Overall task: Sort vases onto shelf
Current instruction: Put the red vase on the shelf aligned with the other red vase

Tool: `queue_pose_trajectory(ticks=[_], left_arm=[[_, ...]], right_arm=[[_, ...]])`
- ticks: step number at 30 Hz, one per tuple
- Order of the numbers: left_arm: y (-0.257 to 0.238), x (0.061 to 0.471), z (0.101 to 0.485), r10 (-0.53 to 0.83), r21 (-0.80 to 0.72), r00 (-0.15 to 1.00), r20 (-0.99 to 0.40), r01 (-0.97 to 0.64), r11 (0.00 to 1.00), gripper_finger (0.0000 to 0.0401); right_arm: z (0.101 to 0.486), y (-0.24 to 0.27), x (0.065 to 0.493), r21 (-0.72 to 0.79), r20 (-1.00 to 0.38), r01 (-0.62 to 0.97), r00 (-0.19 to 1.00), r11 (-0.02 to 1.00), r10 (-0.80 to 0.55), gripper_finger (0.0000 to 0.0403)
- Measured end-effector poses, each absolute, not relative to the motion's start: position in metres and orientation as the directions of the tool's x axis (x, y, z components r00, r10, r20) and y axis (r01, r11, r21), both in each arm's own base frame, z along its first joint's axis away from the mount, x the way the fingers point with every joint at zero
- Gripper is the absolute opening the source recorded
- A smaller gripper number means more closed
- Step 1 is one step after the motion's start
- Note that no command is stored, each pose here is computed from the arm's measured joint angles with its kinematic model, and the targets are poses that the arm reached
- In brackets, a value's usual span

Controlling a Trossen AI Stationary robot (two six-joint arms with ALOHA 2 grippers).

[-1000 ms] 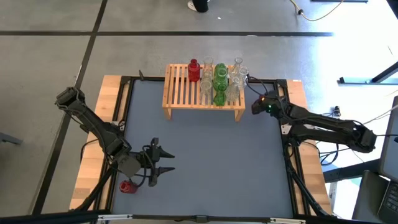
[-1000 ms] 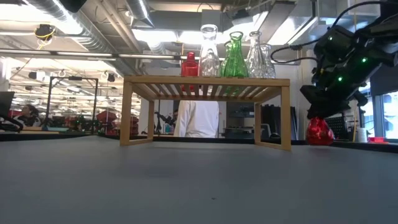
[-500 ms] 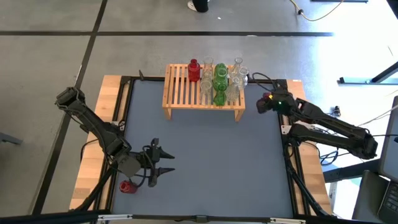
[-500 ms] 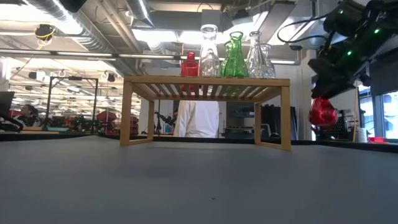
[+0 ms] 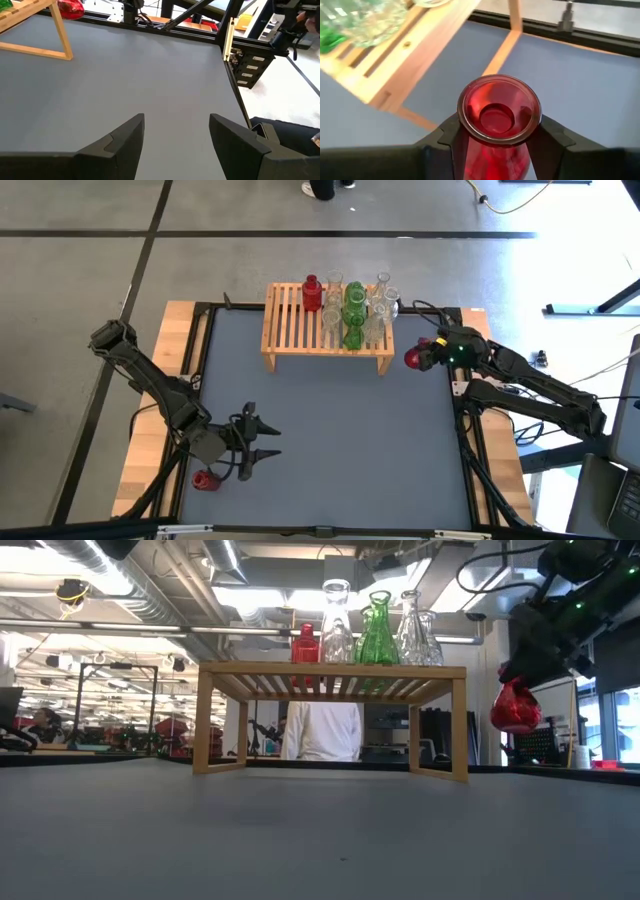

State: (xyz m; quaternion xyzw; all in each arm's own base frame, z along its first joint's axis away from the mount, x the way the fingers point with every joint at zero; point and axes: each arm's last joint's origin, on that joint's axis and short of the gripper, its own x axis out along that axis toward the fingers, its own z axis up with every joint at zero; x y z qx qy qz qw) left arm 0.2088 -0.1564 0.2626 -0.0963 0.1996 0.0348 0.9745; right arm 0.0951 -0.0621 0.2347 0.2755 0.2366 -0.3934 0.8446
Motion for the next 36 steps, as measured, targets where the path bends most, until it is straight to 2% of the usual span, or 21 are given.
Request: queue_pose_trajectory(ticks=[7, 15, 20, 36], left_arm=[[-0.156, 0.209, 0.263, 0.029, -0.174, 0.918, -0.396, -0.106, 0.979, 0.0218], [-0.157, 0.209, 0.263, 0.022, -0.176, 0.917, -0.398, -0.1, 0.979, 0.0218], [-0.156, 0.209, 0.263, 0.022, -0.176, 0.917, -0.398, -0.1, 0.979, 0.0218], [-0.156, 0.209, 0.263, 0.022, -0.176, 0.917, -0.398, -0.1, 0.979, 0.0218]], right_arm=[[0.235, -0.047, 0.104, 0.306, -0.609, 0.72, 0.651, 0.623, -0.453, 0.0159], [0.236, -0.024, 0.111, 0.371, -0.602, 0.646, 0.714, 0.667, -0.357, 0.0158], [0.249, -0.008, 0.114, 0.401, -0.556, 0.578, 0.77, 0.71, -0.313, 0.0158], [0.258, 0.054, 0.154, 0.335, -0.537, 0.449, 0.813, 0.828, -0.223, 0.0158]])
